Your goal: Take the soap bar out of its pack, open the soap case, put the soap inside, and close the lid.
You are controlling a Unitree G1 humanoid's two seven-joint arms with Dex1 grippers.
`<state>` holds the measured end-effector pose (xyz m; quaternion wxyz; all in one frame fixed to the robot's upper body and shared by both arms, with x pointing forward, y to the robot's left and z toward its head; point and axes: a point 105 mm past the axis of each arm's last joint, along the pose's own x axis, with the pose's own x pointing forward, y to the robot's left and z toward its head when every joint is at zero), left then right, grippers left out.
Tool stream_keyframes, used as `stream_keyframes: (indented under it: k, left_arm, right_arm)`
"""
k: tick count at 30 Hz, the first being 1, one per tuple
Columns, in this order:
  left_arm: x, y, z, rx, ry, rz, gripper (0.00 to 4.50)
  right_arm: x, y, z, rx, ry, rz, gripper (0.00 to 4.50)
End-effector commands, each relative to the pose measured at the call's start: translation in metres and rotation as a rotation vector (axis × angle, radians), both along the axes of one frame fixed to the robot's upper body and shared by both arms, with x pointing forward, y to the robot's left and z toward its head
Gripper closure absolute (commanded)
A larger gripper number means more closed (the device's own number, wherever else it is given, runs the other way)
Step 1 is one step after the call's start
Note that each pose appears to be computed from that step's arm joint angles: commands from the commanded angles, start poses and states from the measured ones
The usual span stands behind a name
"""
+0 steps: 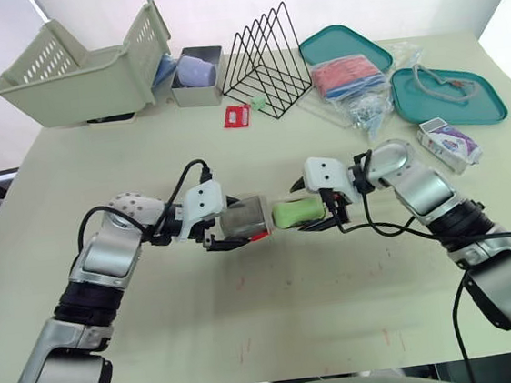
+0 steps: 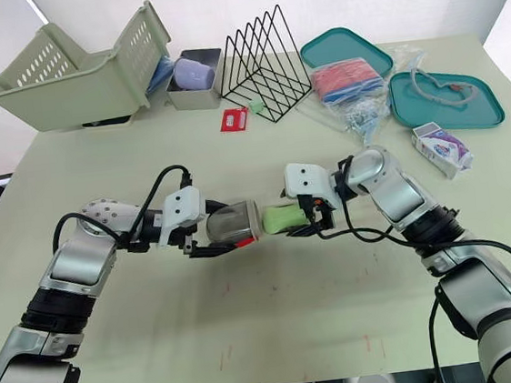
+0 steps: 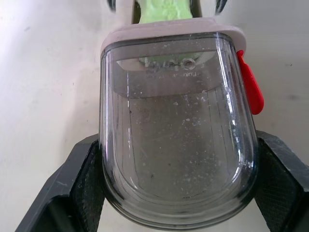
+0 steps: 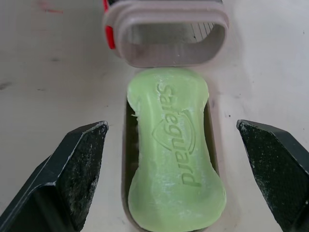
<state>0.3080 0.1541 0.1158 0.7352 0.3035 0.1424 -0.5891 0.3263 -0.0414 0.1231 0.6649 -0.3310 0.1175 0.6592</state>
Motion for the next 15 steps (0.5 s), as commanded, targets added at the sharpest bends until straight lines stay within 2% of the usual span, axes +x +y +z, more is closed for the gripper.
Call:
stream_keyframes:
  k: [1,15]
  left_arm:
    - [0.001,-0.002,0.014,-0.019,-0.049,-0.006,1.02]
    - [-0.001,-0.003,0.013,-0.022,-0.049,-0.001,1.02]
  right_arm:
    - [0.002,0.003,0.008,-0.006,-0.029,0.009,0.0]
    - [0.009,0.001,-0.008,-0.045,-0.003,-0.015,0.0]
